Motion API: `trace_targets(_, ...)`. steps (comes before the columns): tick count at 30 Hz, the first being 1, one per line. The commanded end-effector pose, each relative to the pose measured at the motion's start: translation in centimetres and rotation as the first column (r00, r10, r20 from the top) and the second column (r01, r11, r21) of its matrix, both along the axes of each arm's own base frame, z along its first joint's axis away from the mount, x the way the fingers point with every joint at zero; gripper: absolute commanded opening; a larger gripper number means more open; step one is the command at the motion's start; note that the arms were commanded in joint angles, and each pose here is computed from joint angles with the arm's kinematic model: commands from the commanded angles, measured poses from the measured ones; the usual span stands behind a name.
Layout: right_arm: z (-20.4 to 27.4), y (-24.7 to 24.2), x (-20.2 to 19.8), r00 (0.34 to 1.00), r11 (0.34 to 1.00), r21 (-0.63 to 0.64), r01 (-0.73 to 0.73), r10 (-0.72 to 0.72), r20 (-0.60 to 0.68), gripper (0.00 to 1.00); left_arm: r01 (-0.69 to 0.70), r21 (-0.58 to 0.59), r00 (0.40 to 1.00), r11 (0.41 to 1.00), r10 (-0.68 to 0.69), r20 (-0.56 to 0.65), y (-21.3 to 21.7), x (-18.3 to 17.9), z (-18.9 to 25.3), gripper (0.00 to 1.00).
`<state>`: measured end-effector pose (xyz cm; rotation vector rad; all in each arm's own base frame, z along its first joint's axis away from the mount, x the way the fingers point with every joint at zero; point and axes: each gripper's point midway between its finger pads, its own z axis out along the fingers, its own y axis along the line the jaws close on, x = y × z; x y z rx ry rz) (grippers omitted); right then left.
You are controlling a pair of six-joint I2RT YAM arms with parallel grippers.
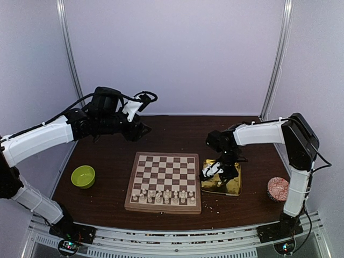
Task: Set up the chess pieces on the board
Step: Pick up the pawn from the storage box, then pass from the right arm to the left
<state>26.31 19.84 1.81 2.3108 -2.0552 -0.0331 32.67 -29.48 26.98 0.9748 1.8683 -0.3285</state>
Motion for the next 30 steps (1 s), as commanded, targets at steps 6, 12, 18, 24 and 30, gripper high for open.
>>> trace_targets(6, 8.5, 3.3, -0.7, 0.931, 0.85, 0.385, 0.359, -0.295, -0.215, 0.07, 0.055, -0.034, 0.998, 0.998, -0.056, -0.015, -1.6, 0.0, -0.6, 0.64)
trace_targets(12, 13.2, 6.1, 0.0, 0.844, 0.67, 0.522, 0.528, -0.344, -0.412, 0.07, 0.174, -0.156, 0.983, 0.972, -0.18, -0.022, -4.3, -1.4, -1.0, 0.59)
trace_targets(18, 16.1, 7.8, -0.6, 0.781, 0.575, 0.554, 0.602, -0.277, -0.561, 0.07, 0.339, -0.2, 0.937, 0.919, -0.349, -0.014, -9.1, -5.4, -1.6, 0.55)
trace_targets(24, 16.5, 7.7, -1.1, 0.784, 0.566, 0.568, 0.597, -0.264, -0.562, 0.07, 0.454, -0.278, 0.871, 0.847, -0.488, -0.064, -15.1, -8.2, -3.5, 0.53)
trace_targets(30, 16.9, 7.6, -1.8, 0.789, 0.569, 0.575, 0.587, -0.247, -0.562, 0.07, 0.513, -0.386, 0.809, 0.767, -0.583, -0.082, -18.7, -9.4, -3.7, 0.54)
